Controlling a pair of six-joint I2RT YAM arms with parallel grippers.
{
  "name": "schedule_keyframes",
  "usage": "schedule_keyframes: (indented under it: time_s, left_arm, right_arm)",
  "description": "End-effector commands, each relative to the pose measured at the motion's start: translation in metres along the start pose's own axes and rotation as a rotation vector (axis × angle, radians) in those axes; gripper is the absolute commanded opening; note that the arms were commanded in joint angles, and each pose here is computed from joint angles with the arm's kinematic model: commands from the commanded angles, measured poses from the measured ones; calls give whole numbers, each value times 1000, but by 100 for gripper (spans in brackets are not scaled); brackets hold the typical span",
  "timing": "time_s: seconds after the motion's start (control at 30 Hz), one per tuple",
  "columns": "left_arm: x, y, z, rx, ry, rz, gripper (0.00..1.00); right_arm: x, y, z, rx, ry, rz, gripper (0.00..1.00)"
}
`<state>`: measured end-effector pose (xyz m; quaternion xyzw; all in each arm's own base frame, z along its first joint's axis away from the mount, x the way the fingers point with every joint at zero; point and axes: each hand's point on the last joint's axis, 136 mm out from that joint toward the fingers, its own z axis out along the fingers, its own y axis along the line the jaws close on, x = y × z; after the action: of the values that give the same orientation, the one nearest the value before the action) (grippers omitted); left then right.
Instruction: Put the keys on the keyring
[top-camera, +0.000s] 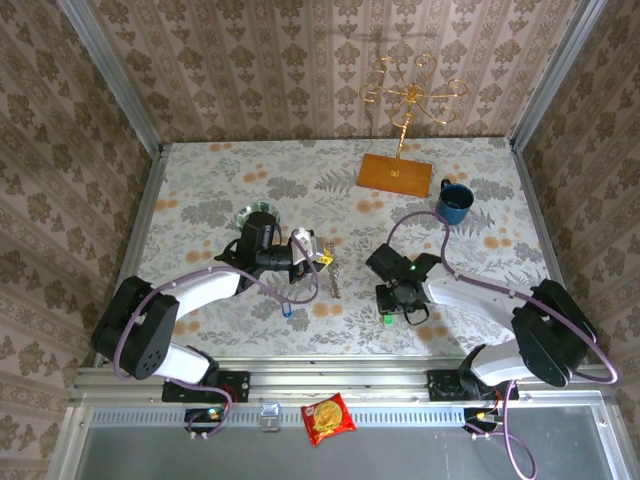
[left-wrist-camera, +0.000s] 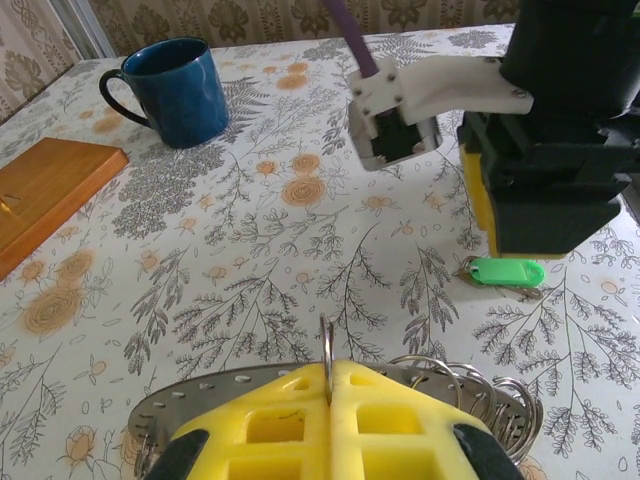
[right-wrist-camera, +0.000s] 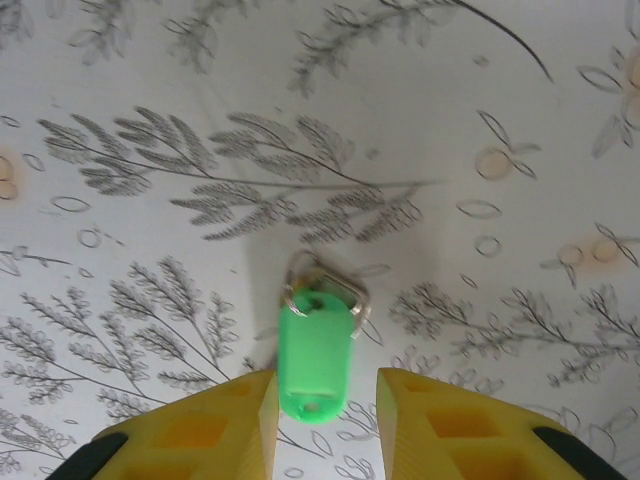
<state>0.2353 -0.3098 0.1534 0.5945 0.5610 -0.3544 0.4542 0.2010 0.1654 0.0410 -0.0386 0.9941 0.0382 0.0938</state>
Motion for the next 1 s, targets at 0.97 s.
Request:
schedule_keyframes:
  time_s: [0.97]
  left_arm:
    - [-17,-1,-1,9,-19,52,0]
  right_arm:
    - [-21,1,22,112,16,-96,12]
